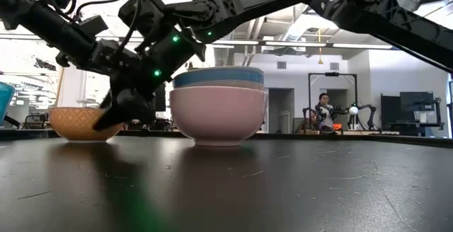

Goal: Nest bowls inside each other
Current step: Stack the light blue bowl on top of the white bowl

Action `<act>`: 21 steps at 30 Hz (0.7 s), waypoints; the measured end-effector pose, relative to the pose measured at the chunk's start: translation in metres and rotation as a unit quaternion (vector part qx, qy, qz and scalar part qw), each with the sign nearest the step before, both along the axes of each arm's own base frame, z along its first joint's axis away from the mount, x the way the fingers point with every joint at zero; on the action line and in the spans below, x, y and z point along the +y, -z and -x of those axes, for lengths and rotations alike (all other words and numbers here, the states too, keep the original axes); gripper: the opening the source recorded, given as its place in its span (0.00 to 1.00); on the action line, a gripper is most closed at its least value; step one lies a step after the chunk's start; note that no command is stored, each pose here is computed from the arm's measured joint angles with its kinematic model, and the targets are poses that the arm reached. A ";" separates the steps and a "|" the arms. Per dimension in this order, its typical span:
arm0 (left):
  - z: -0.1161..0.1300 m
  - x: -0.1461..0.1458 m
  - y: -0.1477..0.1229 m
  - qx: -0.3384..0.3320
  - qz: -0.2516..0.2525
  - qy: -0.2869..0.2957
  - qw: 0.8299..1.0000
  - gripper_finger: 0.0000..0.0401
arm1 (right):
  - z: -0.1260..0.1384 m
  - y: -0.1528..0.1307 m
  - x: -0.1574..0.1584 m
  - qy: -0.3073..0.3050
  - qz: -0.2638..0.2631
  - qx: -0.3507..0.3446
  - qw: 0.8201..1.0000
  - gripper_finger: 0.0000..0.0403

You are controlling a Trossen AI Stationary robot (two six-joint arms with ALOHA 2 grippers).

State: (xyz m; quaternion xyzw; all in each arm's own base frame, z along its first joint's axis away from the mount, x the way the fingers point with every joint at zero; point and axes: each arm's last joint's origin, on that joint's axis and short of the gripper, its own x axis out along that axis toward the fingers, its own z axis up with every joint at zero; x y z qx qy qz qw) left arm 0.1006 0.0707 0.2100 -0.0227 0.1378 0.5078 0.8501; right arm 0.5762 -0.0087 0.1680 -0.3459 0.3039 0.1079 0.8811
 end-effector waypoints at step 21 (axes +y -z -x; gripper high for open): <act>0.001 0.000 0.002 0.020 -0.001 -0.010 1.000 0.23 | 0.006 -0.031 0.017 -0.121 0.016 -0.017 0.992 0.02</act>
